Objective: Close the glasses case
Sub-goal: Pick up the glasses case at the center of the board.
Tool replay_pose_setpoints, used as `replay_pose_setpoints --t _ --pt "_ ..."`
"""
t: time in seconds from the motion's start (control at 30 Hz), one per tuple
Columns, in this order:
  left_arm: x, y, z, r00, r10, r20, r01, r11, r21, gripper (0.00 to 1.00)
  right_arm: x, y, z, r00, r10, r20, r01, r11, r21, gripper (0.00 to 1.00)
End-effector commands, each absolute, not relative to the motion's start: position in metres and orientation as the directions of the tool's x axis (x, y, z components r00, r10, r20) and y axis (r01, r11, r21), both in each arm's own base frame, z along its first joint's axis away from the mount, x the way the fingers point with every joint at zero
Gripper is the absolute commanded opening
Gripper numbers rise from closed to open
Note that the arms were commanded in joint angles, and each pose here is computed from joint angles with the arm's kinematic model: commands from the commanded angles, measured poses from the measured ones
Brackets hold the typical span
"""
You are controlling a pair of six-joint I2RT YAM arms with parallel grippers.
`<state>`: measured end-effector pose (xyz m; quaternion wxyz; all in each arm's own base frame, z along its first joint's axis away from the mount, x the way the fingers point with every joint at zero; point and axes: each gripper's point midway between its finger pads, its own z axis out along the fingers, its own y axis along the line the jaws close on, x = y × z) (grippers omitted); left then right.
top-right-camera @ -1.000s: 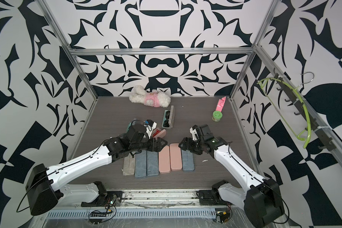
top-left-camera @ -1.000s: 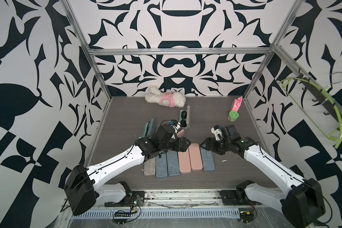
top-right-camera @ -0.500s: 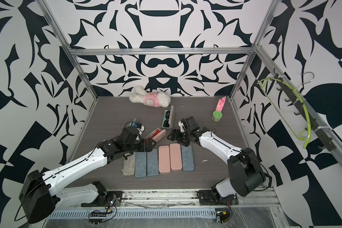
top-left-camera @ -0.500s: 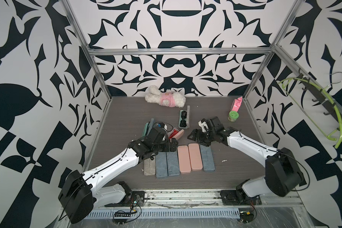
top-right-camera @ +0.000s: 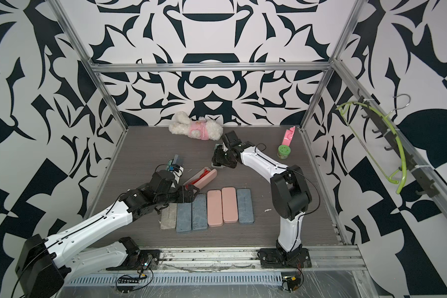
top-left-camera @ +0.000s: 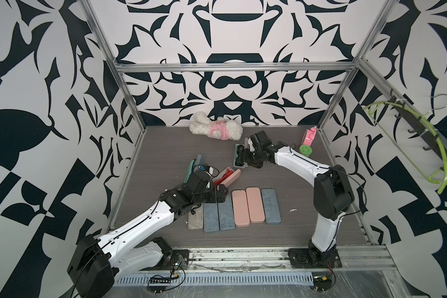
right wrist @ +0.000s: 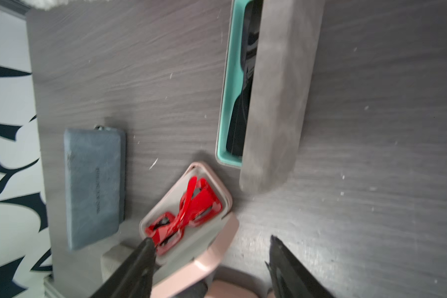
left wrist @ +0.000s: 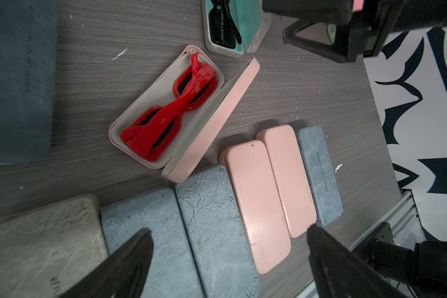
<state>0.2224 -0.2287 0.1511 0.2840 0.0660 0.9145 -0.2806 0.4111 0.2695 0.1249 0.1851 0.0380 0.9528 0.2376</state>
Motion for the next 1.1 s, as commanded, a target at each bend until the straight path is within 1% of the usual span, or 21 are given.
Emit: replay_pose_setpoints --t 0.0,0.2,0.33,0.57,0.7,0.73,0.93,1.07 --pt "0.218 -0.227 0.15 -0.826 -0.013 -0.564 0.308 0.826 -0.471 1.0 0.424 0.258 0.129 -0.925 0.123 -0.359 -0.022 0.927 0.374 0.65" --pt "0.214 -0.224 0.149 -0.83 0.004 -0.557 0.314 0.83 -0.462 0.99 0.449 0.253 0.124 -0.917 0.09 -0.388 -0.025 0.959 0.282 0.6" --pt "0.213 -0.223 0.149 -0.829 0.005 -0.559 0.315 0.83 -0.461 0.99 0.46 0.247 0.118 -0.921 0.059 -0.384 -0.031 0.974 0.224 0.55" --pt "0.211 -0.223 0.148 -0.836 0.012 -0.549 0.313 0.831 -0.459 0.99 0.476 0.244 0.117 -0.908 0.022 -0.419 -0.051 0.985 0.163 0.42" --pt "0.211 -0.222 0.148 -0.836 0.013 -0.548 0.314 0.831 -0.459 1.0 0.479 0.245 0.114 -0.907 0.001 -0.421 -0.069 0.986 0.151 0.38" --pt "0.21 -0.222 0.148 -0.837 0.013 -0.548 0.314 0.831 -0.46 0.99 0.483 0.239 0.115 -0.9 0.0 -0.437 -0.058 0.991 0.119 0.36" --pt "0.209 -0.222 0.147 -0.841 0.019 -0.541 0.312 0.833 -0.457 0.99 0.484 0.237 0.117 -0.893 -0.015 -0.45 -0.067 0.993 0.101 0.28" --pt "0.209 -0.222 0.147 -0.842 0.019 -0.54 0.313 0.832 -0.459 1.0 0.484 0.234 0.118 -0.889 -0.022 -0.457 -0.069 0.994 0.086 0.25"
